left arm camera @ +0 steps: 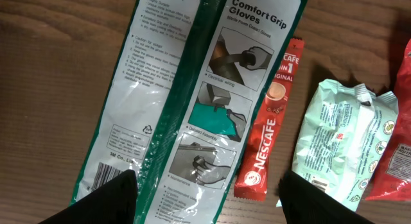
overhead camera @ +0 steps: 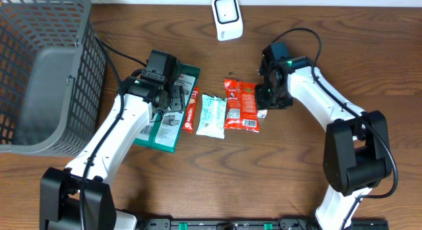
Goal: Scan the item barcode
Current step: 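Reach the right gripper toward the orange packet beside the red bag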
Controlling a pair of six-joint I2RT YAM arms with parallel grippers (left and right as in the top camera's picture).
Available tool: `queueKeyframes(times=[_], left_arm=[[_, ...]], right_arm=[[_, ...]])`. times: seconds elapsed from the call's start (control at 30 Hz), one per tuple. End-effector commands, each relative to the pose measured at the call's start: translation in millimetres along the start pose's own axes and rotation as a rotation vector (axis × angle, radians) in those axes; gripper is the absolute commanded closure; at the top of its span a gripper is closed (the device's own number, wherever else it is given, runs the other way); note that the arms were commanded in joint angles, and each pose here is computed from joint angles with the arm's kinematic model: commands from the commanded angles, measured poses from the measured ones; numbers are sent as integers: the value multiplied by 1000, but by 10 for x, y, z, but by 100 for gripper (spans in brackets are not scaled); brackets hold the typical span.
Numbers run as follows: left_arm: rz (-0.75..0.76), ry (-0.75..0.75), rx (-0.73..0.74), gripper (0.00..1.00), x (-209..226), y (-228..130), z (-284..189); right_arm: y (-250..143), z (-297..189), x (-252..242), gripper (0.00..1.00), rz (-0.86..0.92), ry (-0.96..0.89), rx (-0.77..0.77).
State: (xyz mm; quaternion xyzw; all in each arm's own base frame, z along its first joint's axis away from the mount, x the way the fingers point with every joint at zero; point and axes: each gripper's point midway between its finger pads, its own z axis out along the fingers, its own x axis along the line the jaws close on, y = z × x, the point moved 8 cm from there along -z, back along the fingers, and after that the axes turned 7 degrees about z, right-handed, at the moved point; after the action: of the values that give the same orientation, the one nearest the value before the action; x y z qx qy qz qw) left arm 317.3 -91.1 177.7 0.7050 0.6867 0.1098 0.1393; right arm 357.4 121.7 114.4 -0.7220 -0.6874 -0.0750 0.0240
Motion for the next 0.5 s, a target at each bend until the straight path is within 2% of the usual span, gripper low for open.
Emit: queueKeyframes(times=[0.0,0.07,0.13,0.17,0.47], left_arm=[[1,6,12,29,12,-16,29],[1,6,12,29,12,-16,29],[1,6,12,29,12,-16,29],[1,6,12,29,12,-17,29],[1,6,12,29,12,-16,29]], right_arm=[[-13,72,10,64,-2,-12,11],[-6,80,12,72,-2,-11,8],[0,79,-5,88,-3,-28,2],[-1,67,-32,90,-1,-53,-2],[41,-257,-609,89,114,-244,-40]])
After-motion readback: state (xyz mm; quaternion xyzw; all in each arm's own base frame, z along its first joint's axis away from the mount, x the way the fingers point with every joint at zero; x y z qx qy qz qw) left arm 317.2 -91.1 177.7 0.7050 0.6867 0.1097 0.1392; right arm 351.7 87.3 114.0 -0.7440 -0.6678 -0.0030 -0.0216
